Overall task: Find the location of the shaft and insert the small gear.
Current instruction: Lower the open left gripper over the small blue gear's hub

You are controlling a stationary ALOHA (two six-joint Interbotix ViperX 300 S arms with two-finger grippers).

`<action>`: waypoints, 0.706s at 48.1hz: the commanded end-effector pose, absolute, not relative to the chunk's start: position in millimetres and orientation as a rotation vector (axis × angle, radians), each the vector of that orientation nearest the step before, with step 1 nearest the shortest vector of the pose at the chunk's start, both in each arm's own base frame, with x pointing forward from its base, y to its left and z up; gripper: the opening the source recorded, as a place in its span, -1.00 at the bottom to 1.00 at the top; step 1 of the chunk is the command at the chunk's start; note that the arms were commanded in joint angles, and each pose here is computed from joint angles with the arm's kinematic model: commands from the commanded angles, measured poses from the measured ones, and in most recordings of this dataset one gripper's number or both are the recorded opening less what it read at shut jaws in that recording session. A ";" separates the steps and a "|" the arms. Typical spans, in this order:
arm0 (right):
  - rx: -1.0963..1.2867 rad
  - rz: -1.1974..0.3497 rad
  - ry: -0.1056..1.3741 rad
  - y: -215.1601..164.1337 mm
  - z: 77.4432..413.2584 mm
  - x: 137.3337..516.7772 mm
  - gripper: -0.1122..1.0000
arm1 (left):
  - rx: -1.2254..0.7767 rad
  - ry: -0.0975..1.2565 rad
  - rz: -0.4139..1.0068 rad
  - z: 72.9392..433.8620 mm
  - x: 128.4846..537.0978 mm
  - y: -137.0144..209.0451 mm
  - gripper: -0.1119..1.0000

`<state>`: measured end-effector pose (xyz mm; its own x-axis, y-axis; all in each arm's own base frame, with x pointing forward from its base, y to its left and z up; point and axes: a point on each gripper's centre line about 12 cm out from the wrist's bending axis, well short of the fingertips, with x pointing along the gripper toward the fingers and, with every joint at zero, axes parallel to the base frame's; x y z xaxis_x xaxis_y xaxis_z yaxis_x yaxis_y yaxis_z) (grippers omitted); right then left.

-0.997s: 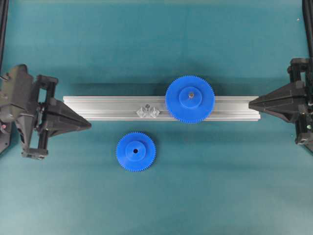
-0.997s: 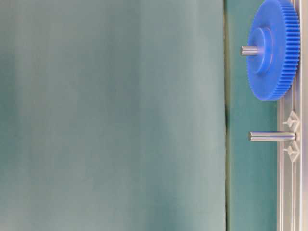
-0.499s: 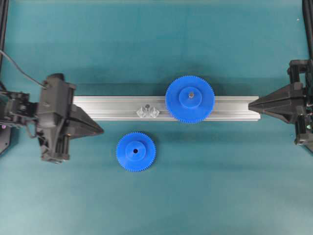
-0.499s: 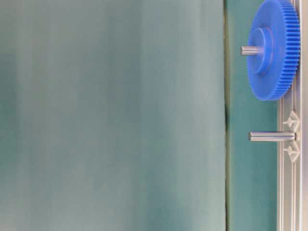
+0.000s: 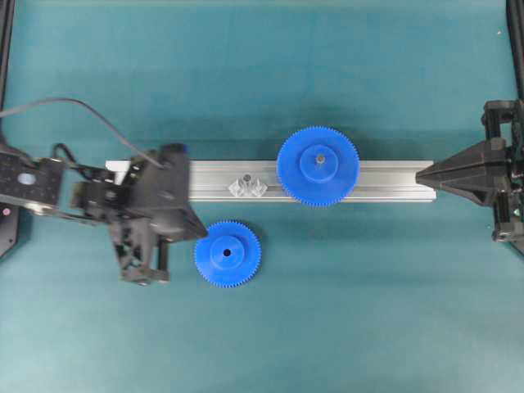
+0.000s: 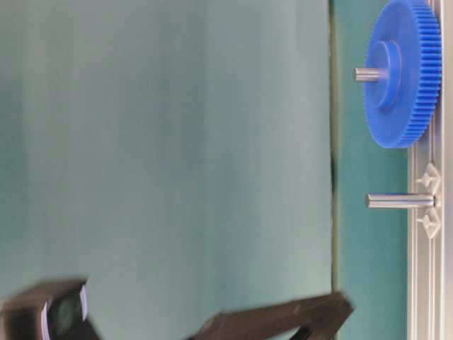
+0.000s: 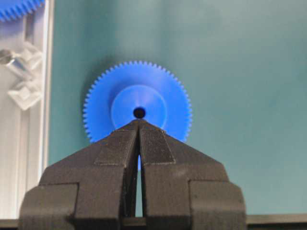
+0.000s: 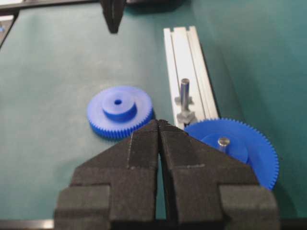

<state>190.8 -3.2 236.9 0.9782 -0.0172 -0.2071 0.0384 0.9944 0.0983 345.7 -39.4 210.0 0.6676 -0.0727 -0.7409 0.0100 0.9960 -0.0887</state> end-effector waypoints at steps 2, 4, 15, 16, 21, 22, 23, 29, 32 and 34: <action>0.113 -0.035 0.203 -4.4 239.4 192.9 -0.78 | -0.076 0.828 -0.055 220.2 360.2 -44.4 -0.84; 0.114 -0.037 0.201 -4.7 239.7 192.7 -0.78 | -0.073 0.837 -0.056 218.8 364.7 -45.4 -0.84; 0.114 -0.042 0.205 -5.6 237.8 192.2 -0.78 | -0.065 0.899 -0.057 209.1 377.3 -49.9 -0.84; 0.114 -0.042 0.205 -5.6 237.8 192.2 -0.78 | -0.063 0.905 -0.058 208.4 378.5 -50.6 -0.84; 0.116 -0.042 0.205 -5.6 237.1 191.7 -0.78 | -0.059 0.940 -0.057 204.3 383.1 -52.4 -0.84; 0.114 -0.042 0.207 -5.6 236.9 191.7 -0.78 | -0.059 0.946 -0.058 203.6 383.8 -53.2 -0.84; 0.114 -0.043 0.207 -5.9 236.9 191.7 -0.78 | -0.059 0.954 -0.056 202.8 385.0 -52.7 -0.84; 0.114 -0.043 0.208 -5.9 236.0 191.2 -0.78 | -0.053 1.001 -0.050 200.7 391.9 -53.5 -0.84; 0.114 -0.043 0.208 -5.9 236.0 191.2 -0.78 | -0.050 1.034 -0.047 198.5 393.5 -53.6 -0.84; 0.114 -0.045 0.210 -6.2 235.3 191.0 -0.78 | -0.046 1.057 -0.045 197.3 394.7 -53.8 -0.84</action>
